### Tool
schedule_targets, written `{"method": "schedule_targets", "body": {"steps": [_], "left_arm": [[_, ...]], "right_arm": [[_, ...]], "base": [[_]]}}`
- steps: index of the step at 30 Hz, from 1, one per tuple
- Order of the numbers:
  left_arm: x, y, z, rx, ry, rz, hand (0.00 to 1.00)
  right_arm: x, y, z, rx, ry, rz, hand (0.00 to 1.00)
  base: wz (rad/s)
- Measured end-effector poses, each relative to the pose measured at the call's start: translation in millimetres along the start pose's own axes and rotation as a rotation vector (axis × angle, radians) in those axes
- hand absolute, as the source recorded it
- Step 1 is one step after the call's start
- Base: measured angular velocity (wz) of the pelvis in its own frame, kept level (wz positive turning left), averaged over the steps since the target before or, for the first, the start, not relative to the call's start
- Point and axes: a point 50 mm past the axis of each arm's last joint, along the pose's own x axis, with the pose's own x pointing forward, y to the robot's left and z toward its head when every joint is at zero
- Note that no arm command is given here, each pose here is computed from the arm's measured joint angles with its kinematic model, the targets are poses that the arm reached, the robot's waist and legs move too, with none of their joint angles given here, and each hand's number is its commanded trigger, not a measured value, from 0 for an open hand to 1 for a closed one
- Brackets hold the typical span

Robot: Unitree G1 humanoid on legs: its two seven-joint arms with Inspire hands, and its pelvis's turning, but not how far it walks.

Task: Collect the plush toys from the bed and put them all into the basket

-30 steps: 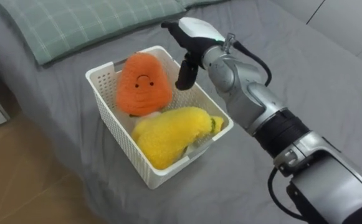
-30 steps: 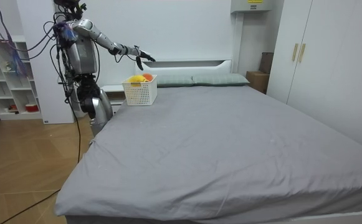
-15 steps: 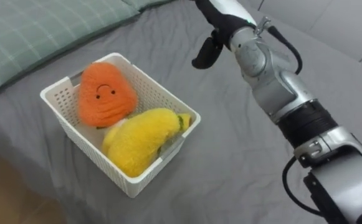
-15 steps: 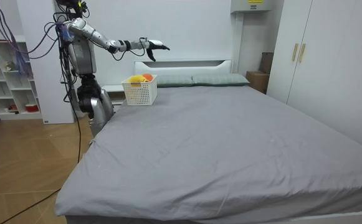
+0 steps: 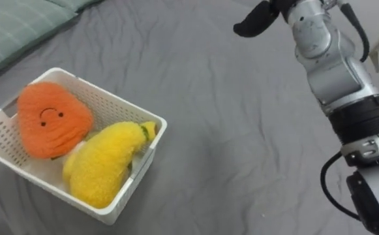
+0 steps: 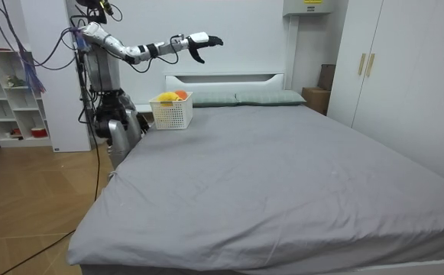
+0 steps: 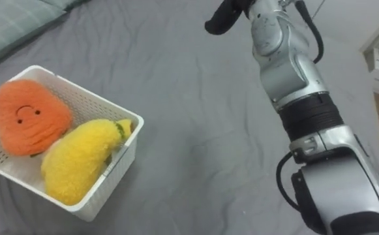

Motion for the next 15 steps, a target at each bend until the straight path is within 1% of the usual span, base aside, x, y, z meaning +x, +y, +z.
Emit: {"method": "schedule_targets", "body": {"steps": [5, 8, 11, 13, 15], "left_arm": [[0.8, 4.9, -12, -0.031, 0.049, -0.003, 0.0], [0.2, 5.8, -18, -0.033, 0.074, 0.001, 0.0], [-0.8, 6.0, -25, -0.037, 0.097, 0.004, 0.0], [-1.3, 6.4, -29, -0.064, 0.112, 0.007, 0.0], [-1.9, 5.6, -33, -0.07, 0.129, 0.007, 0.0]], "right_arm": [[-2, -25, -13, -0.011, 0.032, -0.073, 0.0], [-7, -35, -30, 0.031, 0.082, -0.126, 0.0], [-21, -36, -52, 0.056, 0.137, -0.154, 0.0], [-37, -39, -70, 0.064, 0.178, -0.184, 0.0], [-48, -37, -83, 0.06, 0.216, -0.189, 0.0]], "base": [[-0.22], [-0.04], [-0.05], [-0.19], [-0.17]]}}
